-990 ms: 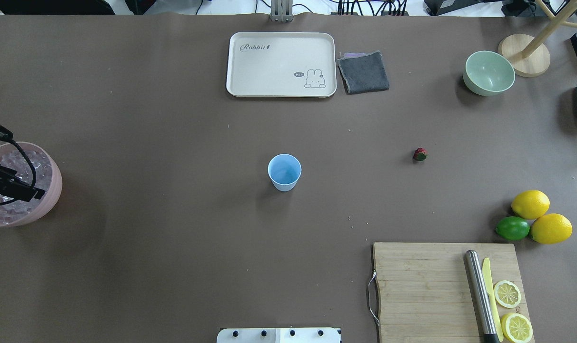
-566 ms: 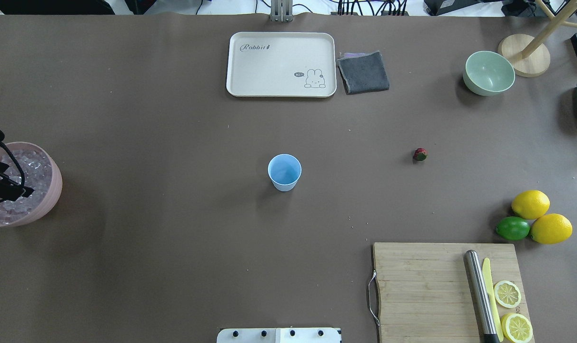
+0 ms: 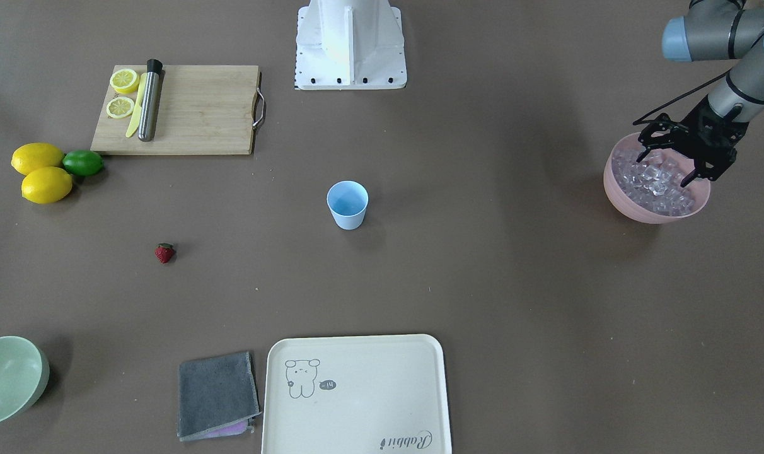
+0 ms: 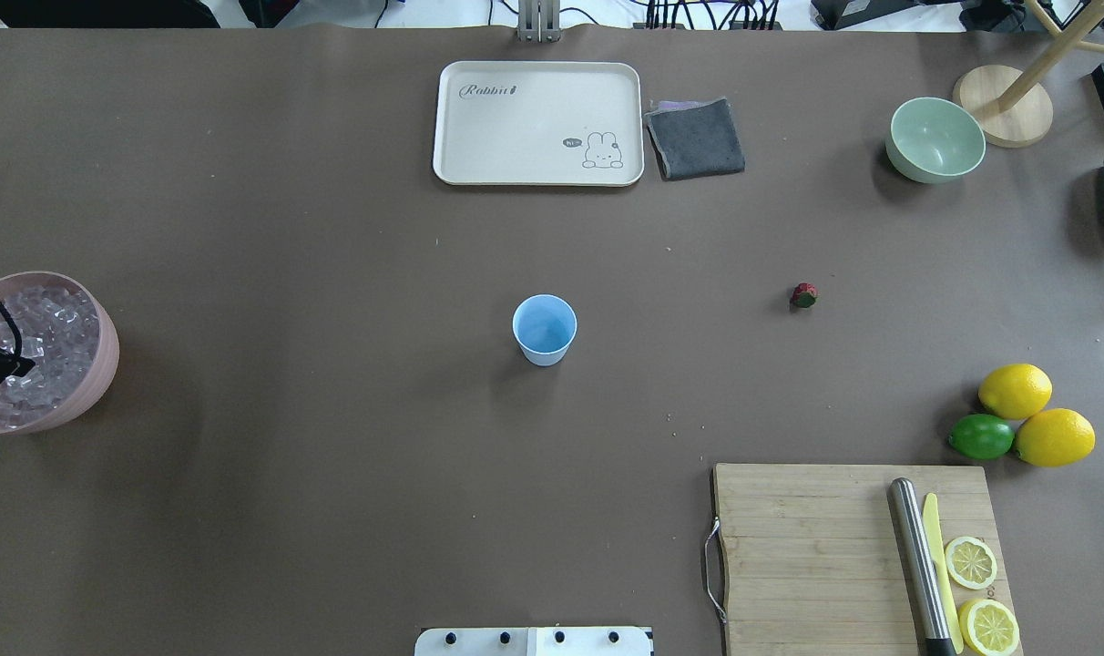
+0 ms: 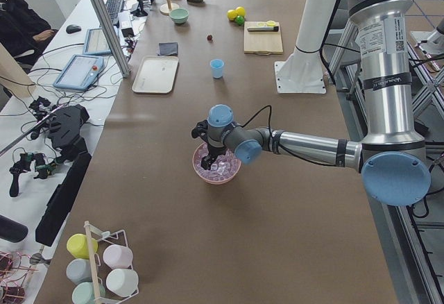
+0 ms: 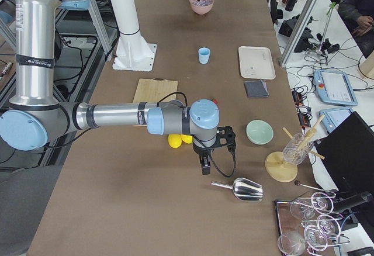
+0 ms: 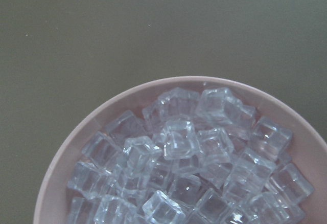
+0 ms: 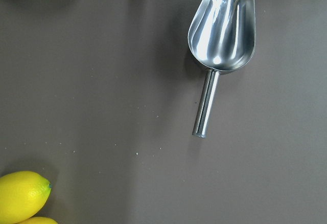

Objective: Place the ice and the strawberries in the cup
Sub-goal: 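Close the left gripper on an ice cube in the bowl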

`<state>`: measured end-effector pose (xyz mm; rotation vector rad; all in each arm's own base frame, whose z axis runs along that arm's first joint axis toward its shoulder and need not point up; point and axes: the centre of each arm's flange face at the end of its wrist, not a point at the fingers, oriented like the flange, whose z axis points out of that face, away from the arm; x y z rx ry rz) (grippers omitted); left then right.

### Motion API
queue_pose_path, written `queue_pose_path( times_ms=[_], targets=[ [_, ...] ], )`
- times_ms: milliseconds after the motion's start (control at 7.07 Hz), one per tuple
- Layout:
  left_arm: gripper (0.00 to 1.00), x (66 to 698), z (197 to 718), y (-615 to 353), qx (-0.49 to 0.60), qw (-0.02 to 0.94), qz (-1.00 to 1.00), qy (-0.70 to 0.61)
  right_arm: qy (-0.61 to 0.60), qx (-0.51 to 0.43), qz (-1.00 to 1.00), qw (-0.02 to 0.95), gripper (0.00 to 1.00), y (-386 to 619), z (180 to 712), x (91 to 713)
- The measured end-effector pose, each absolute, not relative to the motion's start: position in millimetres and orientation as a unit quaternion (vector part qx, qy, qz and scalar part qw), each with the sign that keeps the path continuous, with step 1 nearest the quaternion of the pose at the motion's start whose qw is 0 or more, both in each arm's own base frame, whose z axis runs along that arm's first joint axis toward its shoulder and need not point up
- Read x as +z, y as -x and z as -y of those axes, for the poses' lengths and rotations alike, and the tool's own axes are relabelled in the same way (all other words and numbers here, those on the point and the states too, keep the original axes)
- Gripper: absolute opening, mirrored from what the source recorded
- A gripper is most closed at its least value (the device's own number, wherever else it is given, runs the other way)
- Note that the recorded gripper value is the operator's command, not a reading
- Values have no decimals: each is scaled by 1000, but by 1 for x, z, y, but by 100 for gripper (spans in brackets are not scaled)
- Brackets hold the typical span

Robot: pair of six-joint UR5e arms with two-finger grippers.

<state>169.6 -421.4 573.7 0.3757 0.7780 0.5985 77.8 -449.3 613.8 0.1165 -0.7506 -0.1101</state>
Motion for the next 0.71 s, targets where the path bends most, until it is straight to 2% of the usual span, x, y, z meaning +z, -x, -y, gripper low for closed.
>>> queue_pose_path(
  times_ms=[707],
  targets=[
    [97,584,431,-179,287,867,-370,-172,-56,-54,365,928,100,-78,449,615]
  ],
)
